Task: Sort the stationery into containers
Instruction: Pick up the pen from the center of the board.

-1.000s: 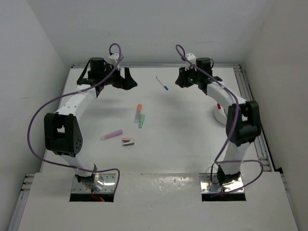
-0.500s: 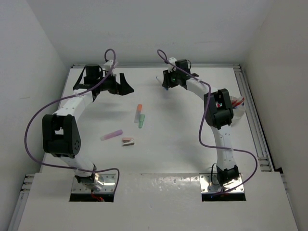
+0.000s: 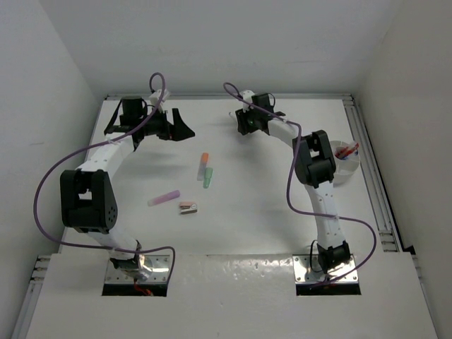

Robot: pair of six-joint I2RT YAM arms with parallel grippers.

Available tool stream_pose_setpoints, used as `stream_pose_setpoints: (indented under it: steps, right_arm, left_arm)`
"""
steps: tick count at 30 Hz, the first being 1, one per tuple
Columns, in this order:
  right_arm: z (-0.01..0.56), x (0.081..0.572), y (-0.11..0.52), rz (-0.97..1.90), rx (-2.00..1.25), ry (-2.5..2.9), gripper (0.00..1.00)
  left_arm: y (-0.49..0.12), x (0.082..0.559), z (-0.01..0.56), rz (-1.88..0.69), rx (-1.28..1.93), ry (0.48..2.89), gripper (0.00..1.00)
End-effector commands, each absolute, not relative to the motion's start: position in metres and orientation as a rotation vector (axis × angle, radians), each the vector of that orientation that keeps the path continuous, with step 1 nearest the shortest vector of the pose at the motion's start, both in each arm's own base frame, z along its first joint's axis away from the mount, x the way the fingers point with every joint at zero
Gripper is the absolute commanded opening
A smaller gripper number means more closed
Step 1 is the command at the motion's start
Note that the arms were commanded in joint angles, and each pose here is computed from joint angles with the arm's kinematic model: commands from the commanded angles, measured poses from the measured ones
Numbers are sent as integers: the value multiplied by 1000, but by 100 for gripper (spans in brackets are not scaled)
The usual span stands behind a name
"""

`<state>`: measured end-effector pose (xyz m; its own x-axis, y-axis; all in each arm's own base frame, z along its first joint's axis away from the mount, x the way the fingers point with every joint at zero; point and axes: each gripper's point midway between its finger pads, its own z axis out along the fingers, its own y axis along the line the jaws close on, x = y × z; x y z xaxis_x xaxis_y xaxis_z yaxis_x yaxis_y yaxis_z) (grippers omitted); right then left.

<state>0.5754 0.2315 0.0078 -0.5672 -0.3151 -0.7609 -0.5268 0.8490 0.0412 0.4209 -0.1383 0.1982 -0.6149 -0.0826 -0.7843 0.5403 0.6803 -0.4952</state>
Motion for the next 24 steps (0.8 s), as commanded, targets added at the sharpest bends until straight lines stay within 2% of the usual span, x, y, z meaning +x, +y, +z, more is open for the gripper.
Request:
stream_pose_setpoints:
  steps: [1, 5, 10, 16, 18, 24]
  right_arm:
    - [30, 597, 230, 312, -602, 2126, 46]
    - [29, 601, 230, 330, -604, 2123, 44]
    - [21, 602, 234, 368, -662, 2131, 34]
    - [1, 580, 236, 403, -762, 2223, 12]
    - [-5, 571, 236, 392, -798, 2240, 0]
    - [13, 553, 231, 364, -827, 2220, 0]
  left_arm:
    - [-139, 419, 223, -934, 402, 1963, 100]
    - [-138, 419, 218, -934, 397, 1973, 100]
    - [-138, 423, 218, -947, 379, 1978, 100]
    - [-132, 430, 218, -908, 354, 2003, 100]
    - [-131, 430, 219, -898, 355, 2010, 100]
    - [-127, 426, 232, -856, 383, 1989, 100]
